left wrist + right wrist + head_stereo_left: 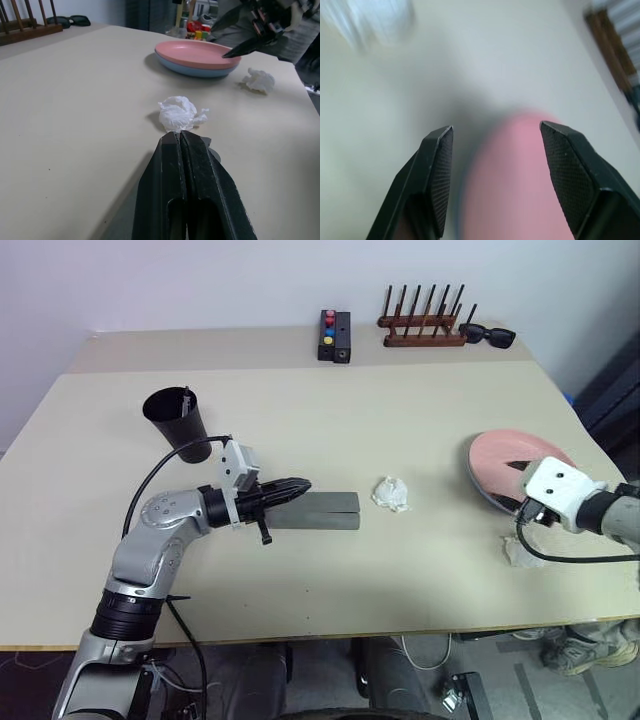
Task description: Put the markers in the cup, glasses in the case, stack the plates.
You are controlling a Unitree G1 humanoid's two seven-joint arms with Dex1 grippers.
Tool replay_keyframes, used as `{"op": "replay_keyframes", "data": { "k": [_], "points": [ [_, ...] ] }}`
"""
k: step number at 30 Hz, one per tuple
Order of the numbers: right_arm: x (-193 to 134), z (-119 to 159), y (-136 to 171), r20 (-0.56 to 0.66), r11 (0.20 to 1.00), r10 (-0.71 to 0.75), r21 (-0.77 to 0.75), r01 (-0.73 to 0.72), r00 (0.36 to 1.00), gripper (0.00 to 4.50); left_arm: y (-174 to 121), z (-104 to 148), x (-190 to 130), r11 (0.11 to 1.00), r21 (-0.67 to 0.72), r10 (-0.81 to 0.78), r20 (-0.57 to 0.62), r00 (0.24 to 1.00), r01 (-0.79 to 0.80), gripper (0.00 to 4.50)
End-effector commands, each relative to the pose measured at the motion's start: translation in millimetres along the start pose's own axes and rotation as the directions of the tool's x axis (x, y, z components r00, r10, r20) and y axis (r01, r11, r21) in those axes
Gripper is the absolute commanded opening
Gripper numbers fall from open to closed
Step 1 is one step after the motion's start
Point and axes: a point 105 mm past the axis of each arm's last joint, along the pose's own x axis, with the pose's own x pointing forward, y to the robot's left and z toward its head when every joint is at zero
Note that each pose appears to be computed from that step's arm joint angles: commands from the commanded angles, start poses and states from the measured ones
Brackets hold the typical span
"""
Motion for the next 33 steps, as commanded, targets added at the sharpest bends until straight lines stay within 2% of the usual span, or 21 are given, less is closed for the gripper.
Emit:
{"op": "replay_keyframes", "data": {
  "k": [1, 5, 11, 16, 19, 23, 25, 27, 33],
  "points": [
    [22, 27, 19, 0.138, 0.996, 0.043, 0.072, -0.053, 0.989, 2.78, 3, 11, -5, 0.999, 0.045, 0.021, 0.024, 0.999, -0.022, 0.00],
    [61, 40, 49, 0.235, 0.971, 0.088, 0.195, -0.136, 0.968, 2.78, 0, 13, -6, 0.999, 0.047, 0.023, 0.027, 0.999, -0.024, 0.00],
    [94, 27, 56, 0.178, 0.961, 0.056, 0.258, -0.101, 0.983, 2.78, -1, 13, -9, 0.998, 0.045, 0.043, 0.026, 0.999, -0.044, 0.00],
    [99, 14, 58, 0.131, 0.962, 0.066, 0.255, -0.099, 0.989, 2.78, -2, 13, -11, 0.997, 0.041, 0.063, 0.029, 0.998, -0.064, 0.00],
    [97, 12, 58, 0.130, 0.962, 0.071, 0.255, -0.102, 0.989, 1.99, -3, 13, -11, 0.997, 0.038, 0.067, 0.030, 0.997, -0.068, 0.00],
    [91, 16, 53, 0.148, 0.964, 0.054, 0.251, -0.090, 0.988, 0.08, -3, 13, -9, 0.997, 0.034, 0.066, 0.036, 0.997, -0.067, 0.00],
    [88, 19, 47, 0.159, 0.965, 0.026, 0.254, -0.067, 0.987, 0.03, -3, 13, -7, 0.997, 0.034, 0.062, 0.038, 0.997, -0.064, 0.00],
    [76, 21, 27, 0.154, 0.965, -0.059, 0.262, 0.017, 0.986, 0.03, -3, 13, -5, 0.998, 0.032, 0.056, 0.041, 0.998, -0.057, 0.00],
    [26, -6, -37, -0.001, 0.920, -0.330, 0.224, 0.322, 0.944, 0.03, -5, 10, 5, 1.000, 0.015, 0.011, 0.050, 0.999, -0.012, 0.00]
  ]
}}
